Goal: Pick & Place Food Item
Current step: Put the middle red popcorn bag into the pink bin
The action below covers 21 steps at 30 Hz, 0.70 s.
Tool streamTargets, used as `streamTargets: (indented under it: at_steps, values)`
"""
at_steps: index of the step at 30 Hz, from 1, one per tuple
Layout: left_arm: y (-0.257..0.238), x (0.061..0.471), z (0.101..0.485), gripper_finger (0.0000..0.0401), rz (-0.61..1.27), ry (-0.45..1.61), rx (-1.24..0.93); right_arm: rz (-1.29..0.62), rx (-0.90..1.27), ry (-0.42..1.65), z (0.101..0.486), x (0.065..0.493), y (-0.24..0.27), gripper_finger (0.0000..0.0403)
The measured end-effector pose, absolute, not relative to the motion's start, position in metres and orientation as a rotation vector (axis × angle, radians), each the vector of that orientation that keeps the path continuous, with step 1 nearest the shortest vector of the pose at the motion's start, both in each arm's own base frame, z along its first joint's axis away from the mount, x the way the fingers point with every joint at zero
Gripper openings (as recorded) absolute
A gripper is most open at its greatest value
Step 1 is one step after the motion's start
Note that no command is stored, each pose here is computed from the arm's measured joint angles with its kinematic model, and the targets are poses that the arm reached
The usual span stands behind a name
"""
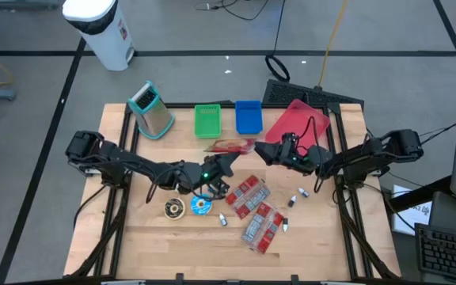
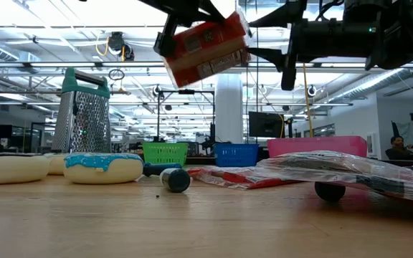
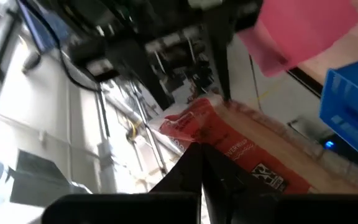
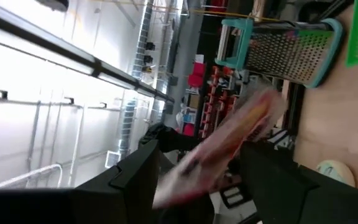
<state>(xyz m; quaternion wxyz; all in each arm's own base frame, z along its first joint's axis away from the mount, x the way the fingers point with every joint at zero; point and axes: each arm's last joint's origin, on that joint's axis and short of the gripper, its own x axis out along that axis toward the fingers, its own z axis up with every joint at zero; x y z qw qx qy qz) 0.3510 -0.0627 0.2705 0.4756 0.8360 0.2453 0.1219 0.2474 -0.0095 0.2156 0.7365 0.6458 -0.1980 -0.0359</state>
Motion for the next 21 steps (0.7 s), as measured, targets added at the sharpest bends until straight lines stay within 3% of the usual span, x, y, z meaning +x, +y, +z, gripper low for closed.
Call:
streamTargets:
  at_steps: [8, 18, 21]
  values:
    - [-0.084, 0.348, 0.271, 0.0000, 0.228, 0.481, 2.076, -0.131, 1.505, -0.345, 0.205, 0.250, -0.014, 0.0212]
    - [-0.075, 0.349, 0.266, 0.0000, 0.201, 0.526, 2.059, -0.021, 1.504, -0.263, 0.207, 0.250, -0.012, 0.0210]
    - [-0.073, 0.350, 0.265, 0.0000, 0.197, 0.536, 2.061, 0.048, 1.416, -0.277, 0.212, 0.249, -0.012, 0.0208]
